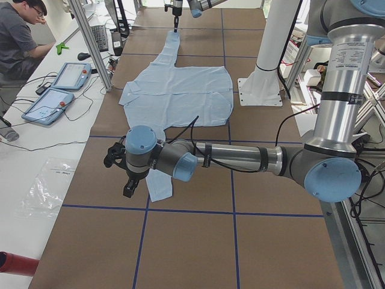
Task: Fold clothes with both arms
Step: 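Carry the sleeve with the right gripper across the shirt body and release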
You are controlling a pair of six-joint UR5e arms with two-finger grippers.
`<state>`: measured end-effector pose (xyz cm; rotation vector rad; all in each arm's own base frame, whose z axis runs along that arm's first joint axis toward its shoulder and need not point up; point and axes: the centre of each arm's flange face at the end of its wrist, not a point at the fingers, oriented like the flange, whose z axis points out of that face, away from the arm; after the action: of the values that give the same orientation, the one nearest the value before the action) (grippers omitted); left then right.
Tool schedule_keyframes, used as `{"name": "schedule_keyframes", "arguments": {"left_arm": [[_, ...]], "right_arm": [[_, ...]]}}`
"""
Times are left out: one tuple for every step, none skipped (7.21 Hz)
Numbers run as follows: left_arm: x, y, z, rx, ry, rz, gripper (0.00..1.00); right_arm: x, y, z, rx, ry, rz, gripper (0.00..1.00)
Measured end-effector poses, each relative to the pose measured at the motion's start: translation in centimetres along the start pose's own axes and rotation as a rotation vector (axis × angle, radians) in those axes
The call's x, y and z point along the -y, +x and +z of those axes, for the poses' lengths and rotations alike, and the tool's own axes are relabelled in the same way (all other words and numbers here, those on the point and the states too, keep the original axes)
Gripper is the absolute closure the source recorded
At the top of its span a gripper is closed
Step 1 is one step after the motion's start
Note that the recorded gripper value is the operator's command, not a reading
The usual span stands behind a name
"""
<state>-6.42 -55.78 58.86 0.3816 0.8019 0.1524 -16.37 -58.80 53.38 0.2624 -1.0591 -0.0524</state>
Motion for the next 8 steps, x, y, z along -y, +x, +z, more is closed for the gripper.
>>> {"name": "schedule_keyframes", "arguments": {"left_arm": [[-0.1,-0.1,0.1,0.0,-0.003,-0.003,0.0],[-0.2,-0.3,0.3,0.0,-0.007,-0.007,0.0],[-0.3,-0.5,0.5,-0.001,-0.011,-0.012,0.0],[-0.3,-0.7,0.7,-0.001,-0.014,-0.016,0.01],[-0.4,-0.8,0.8,0.0,-0.016,-0.018,0.01],[-0.4,-0.9,0.8,0.0,-0.018,-0.019,0.01],[-0.5,-1.0,1.0,0.0,-0.02,-0.021,0.01],[-0.7,-1.2,1.2,0.0,-0.025,-0.025,0.01]], "right_arm": [[2.5,-6.6,-0.1,0.072,0.007,-0.014,1.0],[4.7,-13.9,0.1,0.138,0.011,-0.005,1.0],[6.7,-21.2,0.4,0.19,0.02,0.021,1.0],[8.3,-28.5,0.5,0.223,0.033,0.051,1.0],[9.5,-35.4,0.5,0.238,0.043,0.066,1.0],[10.5,-41.4,0.0,0.242,0.053,0.068,1.0],[11.1,-46.0,-0.3,0.242,0.066,0.063,1.0],[11.3,-49.7,0.3,0.237,0.076,0.054,1.0]]}}
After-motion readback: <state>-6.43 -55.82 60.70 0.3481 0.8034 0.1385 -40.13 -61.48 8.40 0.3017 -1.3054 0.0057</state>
